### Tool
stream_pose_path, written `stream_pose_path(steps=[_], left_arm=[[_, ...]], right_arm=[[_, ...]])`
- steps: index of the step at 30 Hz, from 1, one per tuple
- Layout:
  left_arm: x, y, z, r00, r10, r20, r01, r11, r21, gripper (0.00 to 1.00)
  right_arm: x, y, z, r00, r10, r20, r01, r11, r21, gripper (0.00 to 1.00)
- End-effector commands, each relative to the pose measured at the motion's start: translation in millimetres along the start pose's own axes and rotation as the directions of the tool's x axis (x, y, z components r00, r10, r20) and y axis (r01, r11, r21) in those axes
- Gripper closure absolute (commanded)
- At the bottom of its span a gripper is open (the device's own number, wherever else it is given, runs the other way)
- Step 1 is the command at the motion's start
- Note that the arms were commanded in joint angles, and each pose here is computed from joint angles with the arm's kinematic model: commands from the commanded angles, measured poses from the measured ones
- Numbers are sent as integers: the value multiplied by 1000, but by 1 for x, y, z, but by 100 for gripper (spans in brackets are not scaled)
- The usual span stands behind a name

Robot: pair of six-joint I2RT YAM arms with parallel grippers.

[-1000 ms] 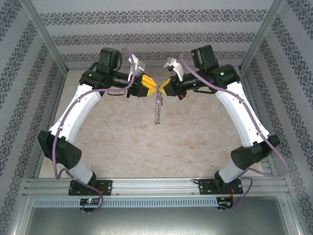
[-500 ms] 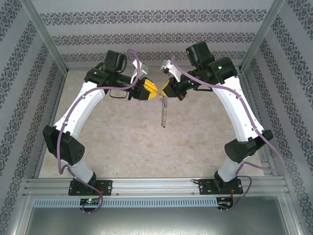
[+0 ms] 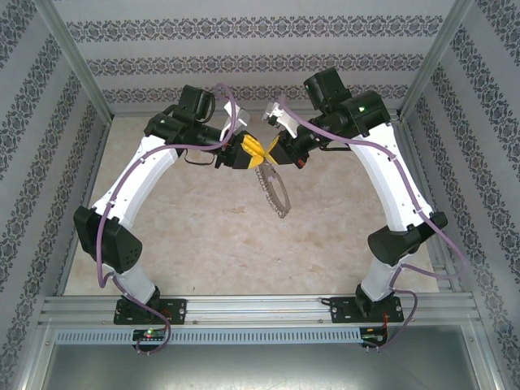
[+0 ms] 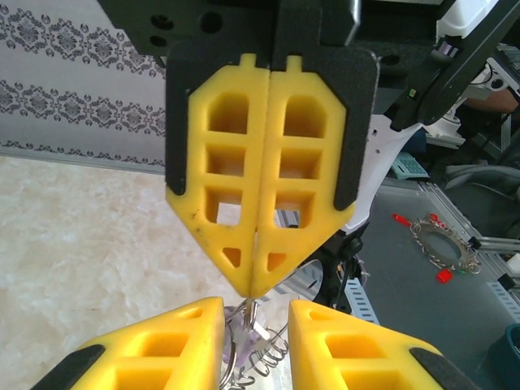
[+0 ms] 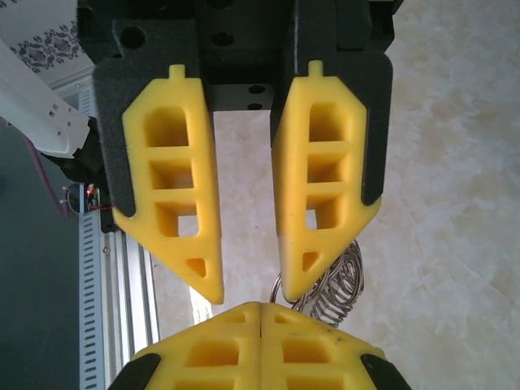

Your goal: Put the keys on the keyring

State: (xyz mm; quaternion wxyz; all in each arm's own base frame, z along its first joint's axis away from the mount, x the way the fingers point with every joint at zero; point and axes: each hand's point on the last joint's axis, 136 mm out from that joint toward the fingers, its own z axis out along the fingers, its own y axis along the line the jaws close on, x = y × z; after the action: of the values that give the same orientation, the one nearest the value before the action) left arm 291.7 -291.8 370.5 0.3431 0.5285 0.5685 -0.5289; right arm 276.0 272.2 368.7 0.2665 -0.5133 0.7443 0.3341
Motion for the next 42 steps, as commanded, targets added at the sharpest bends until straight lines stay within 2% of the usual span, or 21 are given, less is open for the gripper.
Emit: stream_pose_path(steps=[1, 26, 31, 35, 42], left_arm=[[-3, -8, 5, 1000, 7, 11, -8, 999, 51, 73], [3, -9, 15, 1000, -17, 4, 17, 996, 88, 71], [-1, -8, 15, 1000, 0, 10, -1, 997, 82, 71], [-1, -7, 14, 1000, 10, 2, -10, 998, 61, 67], [-6, -4, 13, 999, 31, 15, -31, 999, 36, 68]], right_arm=[[-7, 6, -2, 999, -43, 9, 43, 999, -1, 100], [-13, 4, -2, 998, -56, 32, 56, 998, 16, 100], [-12, 4, -2, 998, -57, 30, 57, 998, 14, 100], [-11, 3, -1, 998, -55, 26, 54, 998, 16, 100], [-12, 4, -1, 998, -59, 30, 58, 998, 14, 100]])
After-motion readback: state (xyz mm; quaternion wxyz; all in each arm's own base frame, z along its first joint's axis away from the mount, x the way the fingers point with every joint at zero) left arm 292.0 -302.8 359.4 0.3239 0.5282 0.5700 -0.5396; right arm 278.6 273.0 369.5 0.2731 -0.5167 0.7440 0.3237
